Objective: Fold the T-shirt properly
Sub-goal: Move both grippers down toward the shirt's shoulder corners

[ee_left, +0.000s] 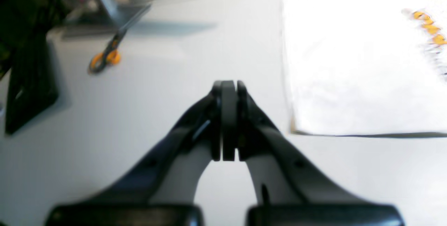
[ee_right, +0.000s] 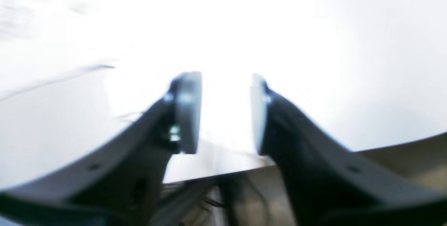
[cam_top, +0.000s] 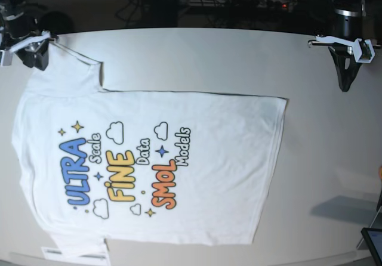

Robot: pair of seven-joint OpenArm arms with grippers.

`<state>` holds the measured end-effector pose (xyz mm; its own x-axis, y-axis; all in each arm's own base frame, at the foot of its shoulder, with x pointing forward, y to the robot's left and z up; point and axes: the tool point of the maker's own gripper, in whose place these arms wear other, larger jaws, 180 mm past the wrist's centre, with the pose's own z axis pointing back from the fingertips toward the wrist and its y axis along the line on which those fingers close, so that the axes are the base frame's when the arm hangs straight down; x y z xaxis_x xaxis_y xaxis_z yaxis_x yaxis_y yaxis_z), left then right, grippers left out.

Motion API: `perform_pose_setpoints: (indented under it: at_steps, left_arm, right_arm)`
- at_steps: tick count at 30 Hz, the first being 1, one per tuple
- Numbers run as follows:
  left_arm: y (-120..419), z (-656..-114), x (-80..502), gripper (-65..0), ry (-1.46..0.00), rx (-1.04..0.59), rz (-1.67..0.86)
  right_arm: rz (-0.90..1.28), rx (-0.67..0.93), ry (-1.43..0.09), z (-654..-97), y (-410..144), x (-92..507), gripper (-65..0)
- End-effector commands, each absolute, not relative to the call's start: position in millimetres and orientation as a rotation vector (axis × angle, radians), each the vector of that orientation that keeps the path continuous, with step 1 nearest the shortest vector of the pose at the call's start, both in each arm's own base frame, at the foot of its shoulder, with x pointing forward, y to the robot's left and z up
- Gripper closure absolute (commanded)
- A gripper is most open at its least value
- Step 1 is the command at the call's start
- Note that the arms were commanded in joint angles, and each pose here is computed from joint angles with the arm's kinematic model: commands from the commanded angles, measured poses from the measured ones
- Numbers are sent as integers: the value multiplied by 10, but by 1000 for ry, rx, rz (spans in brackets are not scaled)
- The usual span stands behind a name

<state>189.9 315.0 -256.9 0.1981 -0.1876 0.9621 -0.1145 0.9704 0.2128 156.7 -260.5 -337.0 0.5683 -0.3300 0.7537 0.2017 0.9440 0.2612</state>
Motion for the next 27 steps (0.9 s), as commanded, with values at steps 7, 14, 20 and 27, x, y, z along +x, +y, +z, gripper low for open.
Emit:
perform_pose_setpoints:
  at_steps: [7, 14, 20, 27]
  left_arm:
    - [3221, -2352, 2038, 0, -1443, 288, -54]
    - [3314, -2508, 2053, 0, -1416, 287, -18]
    - [3396, -2628, 1987, 0, -1381, 296, 5]
    - [3391, -2641, 1982, 0, -1379, 294, 9]
  right_arm:
    - [-445, 306, -956, -3180, -2697, 1492, -396]
    - [-548, 373, -850, -3580, -2723, 1400, -415]
    - [-602, 385, -803, -3789, -2803, 1323, -415]
    - [-654, 404, -740, -4015, -2822, 1202, -415]
